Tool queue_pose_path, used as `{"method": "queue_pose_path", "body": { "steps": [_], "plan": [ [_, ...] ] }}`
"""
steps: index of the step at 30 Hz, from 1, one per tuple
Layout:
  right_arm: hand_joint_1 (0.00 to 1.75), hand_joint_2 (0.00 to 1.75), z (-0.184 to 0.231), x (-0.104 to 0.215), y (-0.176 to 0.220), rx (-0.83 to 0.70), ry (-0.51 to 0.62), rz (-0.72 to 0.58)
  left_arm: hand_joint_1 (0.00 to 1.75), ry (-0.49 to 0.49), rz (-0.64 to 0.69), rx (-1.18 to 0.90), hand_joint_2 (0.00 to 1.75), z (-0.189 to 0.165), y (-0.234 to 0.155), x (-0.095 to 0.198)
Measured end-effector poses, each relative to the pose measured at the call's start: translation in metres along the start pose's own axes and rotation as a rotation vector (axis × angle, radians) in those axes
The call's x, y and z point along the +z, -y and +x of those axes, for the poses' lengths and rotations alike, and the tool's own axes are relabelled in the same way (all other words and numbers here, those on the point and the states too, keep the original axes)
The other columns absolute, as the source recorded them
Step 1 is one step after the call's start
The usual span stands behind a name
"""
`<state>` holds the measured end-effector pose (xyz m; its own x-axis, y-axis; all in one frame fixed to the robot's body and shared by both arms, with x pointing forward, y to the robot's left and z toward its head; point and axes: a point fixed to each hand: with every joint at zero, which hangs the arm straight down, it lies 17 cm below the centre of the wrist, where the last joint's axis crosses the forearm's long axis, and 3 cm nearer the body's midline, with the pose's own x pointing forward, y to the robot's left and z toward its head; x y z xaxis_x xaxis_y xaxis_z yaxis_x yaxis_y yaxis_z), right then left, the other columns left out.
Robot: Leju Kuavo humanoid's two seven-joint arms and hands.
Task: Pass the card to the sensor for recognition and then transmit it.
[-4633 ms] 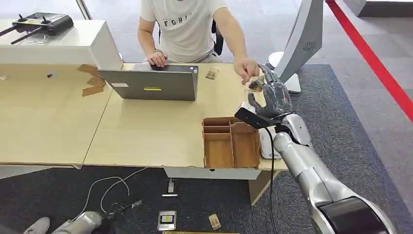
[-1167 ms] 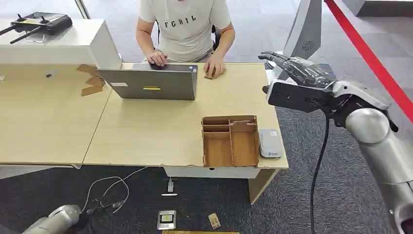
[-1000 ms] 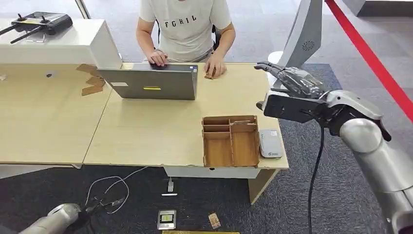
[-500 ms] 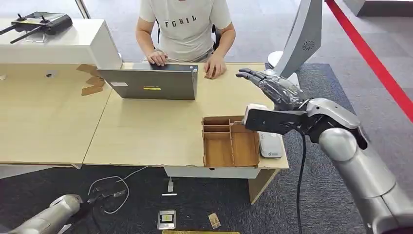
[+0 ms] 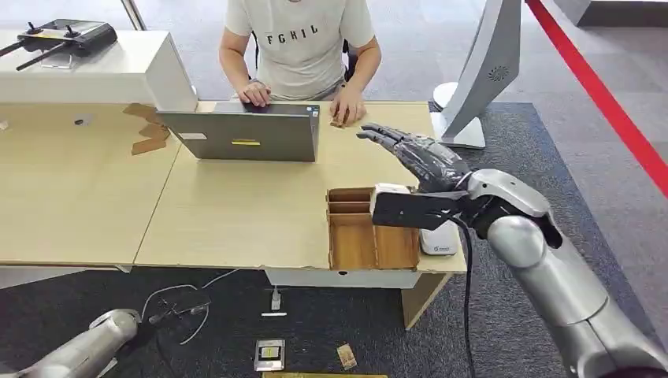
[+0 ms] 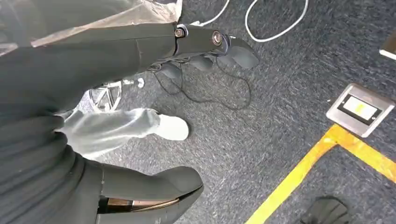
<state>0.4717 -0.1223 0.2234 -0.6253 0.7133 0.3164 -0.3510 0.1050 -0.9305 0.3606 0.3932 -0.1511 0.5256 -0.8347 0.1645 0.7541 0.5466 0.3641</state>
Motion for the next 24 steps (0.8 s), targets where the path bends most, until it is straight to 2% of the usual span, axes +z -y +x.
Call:
{"method": "queue_pose_path", "body": {
  "steps": [16, 24],
  "plan": [
    [0.0, 1.75, -0.01, -0.016, -0.04, -0.029, -0.026, 0.051, 0.0, 0.018, 0.014, -0.007, 1.75, 0.016, 0.001, -0.001],
    [0.0, 1.75, -0.038, -0.024, -0.047, -0.001, -0.089, 0.065, 0.0, 0.02, 0.02, -0.03, 1.75, 0.022, 0.0, -0.001]
  ]
}}
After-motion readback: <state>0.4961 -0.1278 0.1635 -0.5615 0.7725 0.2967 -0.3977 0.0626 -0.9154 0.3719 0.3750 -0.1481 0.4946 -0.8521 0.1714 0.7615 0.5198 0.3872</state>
